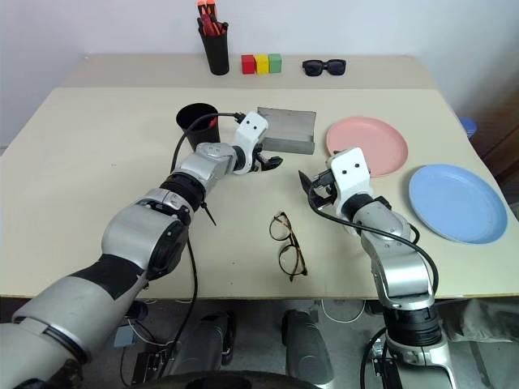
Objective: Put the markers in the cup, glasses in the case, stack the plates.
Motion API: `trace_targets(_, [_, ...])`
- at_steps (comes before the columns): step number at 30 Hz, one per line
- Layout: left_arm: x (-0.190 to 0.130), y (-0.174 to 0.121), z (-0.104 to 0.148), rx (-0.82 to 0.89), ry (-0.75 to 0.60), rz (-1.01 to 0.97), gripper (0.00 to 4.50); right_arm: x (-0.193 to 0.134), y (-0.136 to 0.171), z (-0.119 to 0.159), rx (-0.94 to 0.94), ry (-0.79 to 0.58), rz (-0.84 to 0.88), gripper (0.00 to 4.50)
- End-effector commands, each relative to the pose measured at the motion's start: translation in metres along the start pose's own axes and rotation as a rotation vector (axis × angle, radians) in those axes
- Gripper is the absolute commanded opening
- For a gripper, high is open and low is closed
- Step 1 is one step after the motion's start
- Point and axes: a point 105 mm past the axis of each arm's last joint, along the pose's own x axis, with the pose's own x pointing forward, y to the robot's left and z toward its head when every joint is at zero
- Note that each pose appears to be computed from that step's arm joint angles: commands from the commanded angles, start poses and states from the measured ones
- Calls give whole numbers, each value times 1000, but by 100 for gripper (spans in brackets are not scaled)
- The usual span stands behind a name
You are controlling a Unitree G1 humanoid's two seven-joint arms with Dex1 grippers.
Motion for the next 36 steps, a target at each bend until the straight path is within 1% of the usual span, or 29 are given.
trace_targets(1, [-1, -4, 32, 71, -89, -27, 389, -12, 4, 14, -25, -40, 35, 450])
trace_targets(5, [-3, -6, 44, 69, -141, -48, 389, -17, 8, 10, -24, -25, 43, 450])
trace_targets(11, [-3, 6, 46, 44, -148, 54, 389, -16, 11, 10, -22, -22, 47, 450])
trace_targets(15, [-4, 12, 42, 24, -140, 108, 389, -13, 12, 10, -27, -24, 51, 450])
trace_targets(18, [-3, 10, 41, 11, -152, 100, 389, -12, 12, 10, -30, -23, 57, 450])
trace_targets(26, [-4, 15, 35, -7, -129, 127, 389, -9, 17, 11, -31, -27, 78, 450])
trace_targets(35, [2, 4, 18, -16, -38, 79, 389, -10, 22, 11, -27, -31, 79, 450])
trace_targets(36, [2, 2, 17, -23, -34, 63, 365, -10, 22, 11, -26, -30, 78, 450])
